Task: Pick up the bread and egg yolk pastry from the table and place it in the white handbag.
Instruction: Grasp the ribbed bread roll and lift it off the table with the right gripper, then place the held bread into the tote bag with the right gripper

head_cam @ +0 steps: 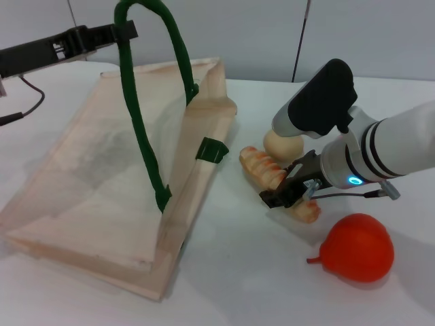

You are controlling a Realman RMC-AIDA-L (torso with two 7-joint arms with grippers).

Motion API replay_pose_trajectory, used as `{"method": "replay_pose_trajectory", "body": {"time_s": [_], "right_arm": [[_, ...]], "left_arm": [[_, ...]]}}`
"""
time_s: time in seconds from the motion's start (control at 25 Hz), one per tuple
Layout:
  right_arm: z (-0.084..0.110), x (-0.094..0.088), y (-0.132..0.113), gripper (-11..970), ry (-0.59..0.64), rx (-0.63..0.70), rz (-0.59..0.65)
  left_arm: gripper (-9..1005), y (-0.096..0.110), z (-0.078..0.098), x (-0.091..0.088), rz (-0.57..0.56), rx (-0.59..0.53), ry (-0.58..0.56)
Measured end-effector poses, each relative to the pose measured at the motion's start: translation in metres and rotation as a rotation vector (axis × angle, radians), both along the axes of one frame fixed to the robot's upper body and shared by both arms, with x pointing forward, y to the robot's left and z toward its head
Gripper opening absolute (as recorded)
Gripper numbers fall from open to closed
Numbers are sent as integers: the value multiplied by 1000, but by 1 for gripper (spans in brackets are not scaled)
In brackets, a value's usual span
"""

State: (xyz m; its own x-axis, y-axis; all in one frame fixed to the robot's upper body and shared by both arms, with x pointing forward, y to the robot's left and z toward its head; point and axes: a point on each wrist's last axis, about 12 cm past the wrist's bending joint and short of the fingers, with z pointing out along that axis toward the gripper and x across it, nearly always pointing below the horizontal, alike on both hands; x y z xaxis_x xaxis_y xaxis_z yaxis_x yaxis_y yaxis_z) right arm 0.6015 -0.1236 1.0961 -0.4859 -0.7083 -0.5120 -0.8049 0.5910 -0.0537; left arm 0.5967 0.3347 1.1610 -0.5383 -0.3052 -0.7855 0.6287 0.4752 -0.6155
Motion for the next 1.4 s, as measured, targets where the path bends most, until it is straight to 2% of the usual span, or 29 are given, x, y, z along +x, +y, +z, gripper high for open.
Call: {"method": "replay_pose_trajectory", "body": {"time_s": [0.28,0.56,0.8,1.0,1.24,1.4], "right_arm": [[4,-7,-3,552,-5,16,24],[26,-15,-20,503,-35,77,57],[39,-22,-16,463,-64,83,111],[50,-27,6,422,-95,68,211],[64,-33,49,374,-143,39,356],[67,-33,74,349,-173,6,407]], "left_arm": [[127,4,1,-4,1,-20,-9],[127,5,7,-8,-29,-55,-35],[128,6,13,-11,-54,-86,-62],[128,3,17,-9,-72,-93,-73],[128,-5,21,-4,-95,-99,-80],[128,-15,26,1,-129,-103,-87]]}}
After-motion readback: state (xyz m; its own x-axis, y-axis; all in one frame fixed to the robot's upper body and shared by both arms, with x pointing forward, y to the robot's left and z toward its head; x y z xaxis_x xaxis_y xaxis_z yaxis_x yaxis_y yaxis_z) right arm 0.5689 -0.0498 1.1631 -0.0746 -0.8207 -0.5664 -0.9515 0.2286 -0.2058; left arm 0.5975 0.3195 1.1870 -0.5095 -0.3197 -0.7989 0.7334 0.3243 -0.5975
